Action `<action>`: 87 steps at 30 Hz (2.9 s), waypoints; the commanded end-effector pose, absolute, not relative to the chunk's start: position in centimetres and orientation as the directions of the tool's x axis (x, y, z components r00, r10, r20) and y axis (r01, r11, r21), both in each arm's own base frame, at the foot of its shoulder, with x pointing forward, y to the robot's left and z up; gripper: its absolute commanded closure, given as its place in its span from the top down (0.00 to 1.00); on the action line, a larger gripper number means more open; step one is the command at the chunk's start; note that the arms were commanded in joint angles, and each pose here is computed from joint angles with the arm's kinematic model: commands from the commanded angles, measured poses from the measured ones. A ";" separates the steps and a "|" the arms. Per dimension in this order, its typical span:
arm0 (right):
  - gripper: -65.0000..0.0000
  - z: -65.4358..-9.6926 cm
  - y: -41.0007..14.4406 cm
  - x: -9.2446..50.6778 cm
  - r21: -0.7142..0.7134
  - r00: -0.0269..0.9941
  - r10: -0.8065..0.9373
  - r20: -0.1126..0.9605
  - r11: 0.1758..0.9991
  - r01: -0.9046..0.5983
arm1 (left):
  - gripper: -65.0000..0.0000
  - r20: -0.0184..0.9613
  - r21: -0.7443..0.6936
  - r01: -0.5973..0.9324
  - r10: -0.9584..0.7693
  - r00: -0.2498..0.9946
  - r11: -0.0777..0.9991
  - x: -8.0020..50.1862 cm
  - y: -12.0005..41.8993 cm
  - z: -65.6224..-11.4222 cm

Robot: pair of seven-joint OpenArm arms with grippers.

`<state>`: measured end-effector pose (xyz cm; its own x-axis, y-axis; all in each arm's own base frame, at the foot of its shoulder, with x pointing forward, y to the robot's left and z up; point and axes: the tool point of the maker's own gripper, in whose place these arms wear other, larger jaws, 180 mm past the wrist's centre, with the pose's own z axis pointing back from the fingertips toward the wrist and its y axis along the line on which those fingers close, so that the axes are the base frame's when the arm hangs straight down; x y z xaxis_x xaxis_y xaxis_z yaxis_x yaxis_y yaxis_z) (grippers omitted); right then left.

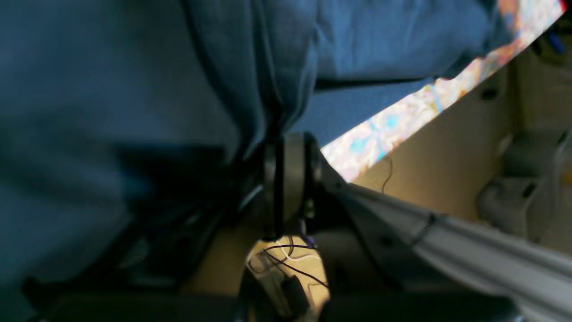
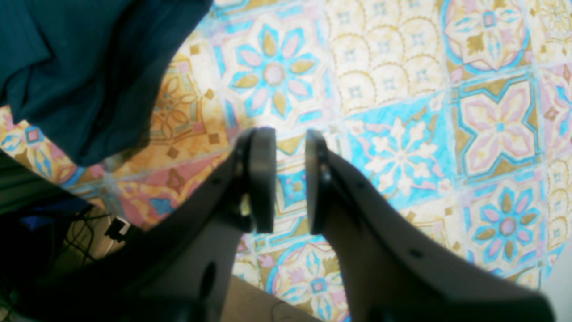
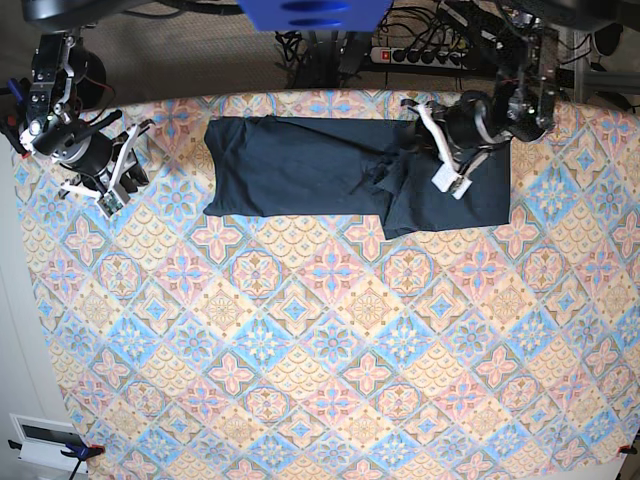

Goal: Layout the t-shirt on the table in an organized manner, then fold the t-shirt properly

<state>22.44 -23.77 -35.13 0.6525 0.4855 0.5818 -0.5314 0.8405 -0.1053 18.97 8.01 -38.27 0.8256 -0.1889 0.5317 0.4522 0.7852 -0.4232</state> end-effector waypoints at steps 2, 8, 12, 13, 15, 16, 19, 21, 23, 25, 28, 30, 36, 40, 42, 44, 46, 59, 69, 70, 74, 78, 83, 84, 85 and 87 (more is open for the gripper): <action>0.17 -34.0 -23.9 23.2 -0.127 0.625 0.494 0.604 0.834 -0.537 | 0.07 0.554 -0.422 0.471 -0.191 0.811 0.775 19.3 7.3 -37.7; 0.25 -34.5 -23.3 22.8 -0.099 0.646 0.499 0.578 0.829 -0.551 | 0.35 0.615 -0.449 0.484 -0.132 0.777 0.751 19.7 6.9 -34.8; 0.40 -33.9 -20.6 23.5 -0.015 0.615 0.460 0.640 0.808 -0.589 | 0.56 0.652 -0.473 0.406 0.001 0.759 0.782 21.3 10.1 -32.7; 0.45 -33.8 -19.9 23.4 0.008 0.611 0.449 0.652 0.802 -0.598 | 0.58 0.661 -0.483 0.381 0.043 0.749 0.789 21.8 11.3 -32.0; 0.51 -33.2 -18.8 24.0 0.037 0.591 0.429 0.683 0.788 -0.615 | 0.59 0.669 -0.507 0.333 0.120 0.733 0.795 22.1 13.2 -31.0; 0.53 -32.9 -18.3 24.3 0.045 0.582 0.424 0.695 0.781 -0.623 | 0.59 0.679 -0.508 0.307 0.155 0.718 0.805 22.4 14.5 -30.5; 0.53 -32.5 -17.0 25.2 0.046 0.554 0.433 0.711 0.757 -0.651 | 0.59 0.700 -0.493 0.252 0.208 0.683 0.833 22.7 17.3 -29.5; 0.53 -33.0 -16.1 25.1 0.067 0.554 0.440 0.706 0.738 -0.671 | 0.59 0.707 -0.481 0.224 0.224 0.671 0.848 22.8 18.6 -29.3; 0.54 -33.9 -15.4 24.7 0.099 0.572 0.437 0.695 0.729 -0.677 | 0.59 0.696 -0.484 0.187 0.247 0.674 0.855 22.8 19.8 -29.8; 0.54 -34.8 -14.7 24.4 0.162 0.604 0.390 0.695 0.734 -0.660 | 0.59 0.681 -0.493 0.150 0.273 0.679 0.857 22.7 20.8 -30.5; 0.54 -37.2 -14.8 23.5 0.263 0.687 0.331 0.647 0.749 -0.608 | 0.59 0.657 -0.510 0.118 0.297 0.693 0.852 22.6 21.3 -31.5; 0.54 -38.8 -14.9 22.8 0.321 0.737 0.291 0.610 0.760 -0.566 | 0.59 0.655 -0.511 0.117 0.298 0.694 0.852 22.6 21.3 -31.6; 0.54 -40.9 -15.0 21.9 0.383 0.791 0.241 0.562 0.772 -0.507 | 0.59 0.657 -0.511 0.117 0.299 0.692 0.852 22.6 21.3 -31.5; 0.54 -41.0 -14.4 21.9 0.399 0.794 0.228 0.563 0.767 -0.503 | 0.59 0.657 -0.511 0.116 0.300 0.691 0.852 22.7 21.4 -31.5; 0.54 -40.9 -14.0 21.9 0.411 0.794 0.216 0.568 0.762 -0.501 | 0.59 0.658 -0.511 0.116 0.301 0.690 0.852 22.7 21.4 -31.5; 0.54 -40.9 -13.1 21.8 0.458 0.804 0.171 0.569 0.746 -0.484 | 0.59 0.659 -0.511 0.116 0.302 0.689 0.852 22.7 21.4 -31.5; 0.54 -41.4 -12.8 21.5 0.498 0.821 0.137 0.554 0.737 -0.458 | 0.59 0.661 -0.511 0.117 0.302 0.687 0.852 22.8 21.4 -31.4; 0.35 -41.7 -12.4 24.1 0.530 0.827 0.079 0.557 0.733 -0.427 | 0.59 0.663 -0.510 0.115 0.305 0.683 0.852 22.8 21.5 -31.4; 0.00 -39.7 -18.1 26.7 0.473 0.805 -0.015 0.594 0.815 -0.334 | 0.59 0.677 -0.501 0.093 0.322 0.662 0.861 22.9 22.6 -30.9; 0.00 -39.3 -18.9 27.3 0.464 0.798 -0.027 0.602 0.825 -0.323 | 0.59 0.677 -0.501 0.091 0.324 0.660 0.861 22.9 22.6 -30.9; 0.00 -36.0 -21.4 31.0 0.404 0.738 -0.034 0.673 0.854 -0.329 | 0.59 0.677 -0.501 0.089 0.326 0.660 0.861 22.9 22.7 -30.9; 0.00 -32.5 -23.1 34.2 0.332 0.673 -0.003 0.739 0.872 -0.360 | 0.59 0.676 -0.503 0.089 0.327 0.661 0.860 22.9 22.6 -31.0; 0.00 -32.2 -22.9 34.0 0.301 0.674 0.045 0.738 0.871 -0.387 | 0.59 0.667 -0.509 0.073 0.340 0.663 0.857 22.7 22.2 -31.5; 0.00 -32.2 -22.3 33.8 0.292 0.673 0.068 0.736 0.865 -0.407 | 0.59 0.664 -0.504 0.066 0.338 0.666 0.861 22.6 22.2 -31.8; 0.00 -31.7 -21.3 33.9 0.271 0.659 0.105 0.744 0.854 -0.443 | 0.59 0.661 -0.499 0.057 0.338 0.670 0.865 22.5 22.2 -32.1; 0.00 -30.8 -18.7 33.9 0.228 0.619 0.186 0.763 0.819 -0.527 | 0.59 0.661 -0.485 0.048 0.331 0.674 0.873 22.6 22.2 -32.5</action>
